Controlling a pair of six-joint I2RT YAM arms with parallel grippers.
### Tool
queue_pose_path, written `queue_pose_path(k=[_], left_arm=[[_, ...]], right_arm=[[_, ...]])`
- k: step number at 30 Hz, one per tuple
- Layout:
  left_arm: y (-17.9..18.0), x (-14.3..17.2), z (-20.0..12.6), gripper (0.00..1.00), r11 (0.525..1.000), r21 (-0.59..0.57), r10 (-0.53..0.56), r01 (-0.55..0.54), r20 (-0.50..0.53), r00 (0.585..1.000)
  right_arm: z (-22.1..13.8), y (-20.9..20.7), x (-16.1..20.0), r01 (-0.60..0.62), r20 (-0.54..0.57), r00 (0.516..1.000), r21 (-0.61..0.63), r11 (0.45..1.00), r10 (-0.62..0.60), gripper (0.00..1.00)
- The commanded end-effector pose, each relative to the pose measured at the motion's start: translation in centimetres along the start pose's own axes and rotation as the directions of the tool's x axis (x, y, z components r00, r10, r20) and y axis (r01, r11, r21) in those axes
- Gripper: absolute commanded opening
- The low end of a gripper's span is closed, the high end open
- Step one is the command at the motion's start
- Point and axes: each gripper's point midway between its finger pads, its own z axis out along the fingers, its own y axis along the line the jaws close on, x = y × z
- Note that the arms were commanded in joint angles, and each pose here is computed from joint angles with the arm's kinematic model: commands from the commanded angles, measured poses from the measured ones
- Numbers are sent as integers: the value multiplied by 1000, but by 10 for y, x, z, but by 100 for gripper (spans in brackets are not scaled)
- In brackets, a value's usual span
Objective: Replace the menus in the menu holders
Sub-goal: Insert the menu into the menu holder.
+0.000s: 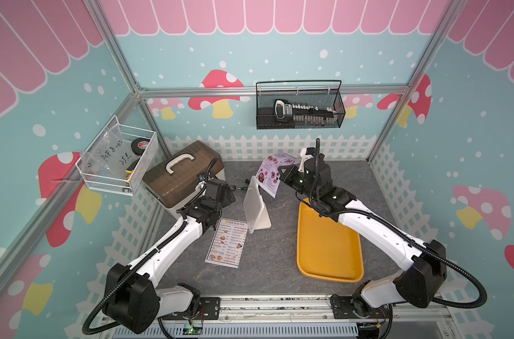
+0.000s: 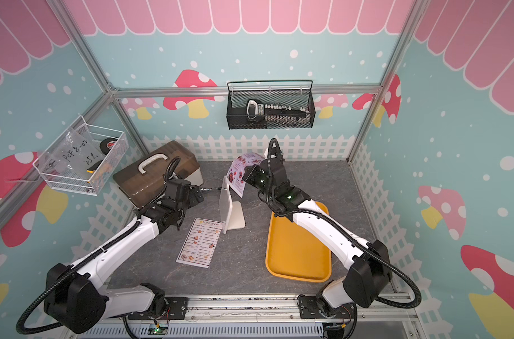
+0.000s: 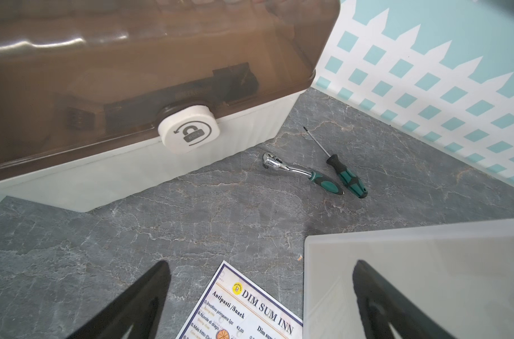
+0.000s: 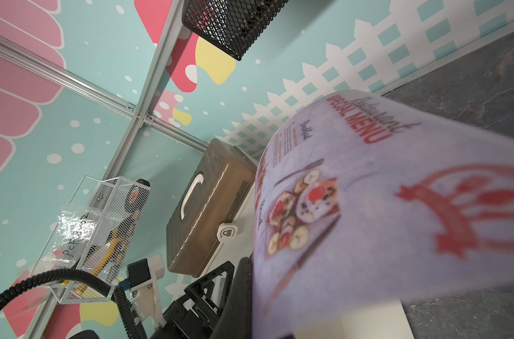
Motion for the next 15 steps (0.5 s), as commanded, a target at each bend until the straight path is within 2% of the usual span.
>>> queue_pose_path(k=[1, 15], left_arm=[[-1, -19, -10, 97, 1000, 8, -20, 20, 51, 999], [0, -19, -10, 97, 1000, 2, -19, 19, 53, 998]], right_arm=[[-7, 4, -2, -7, 13, 1000, -7, 1000, 7, 0], [-3, 7, 1, -14, -5, 1000, -22, 1000, 14, 0]])
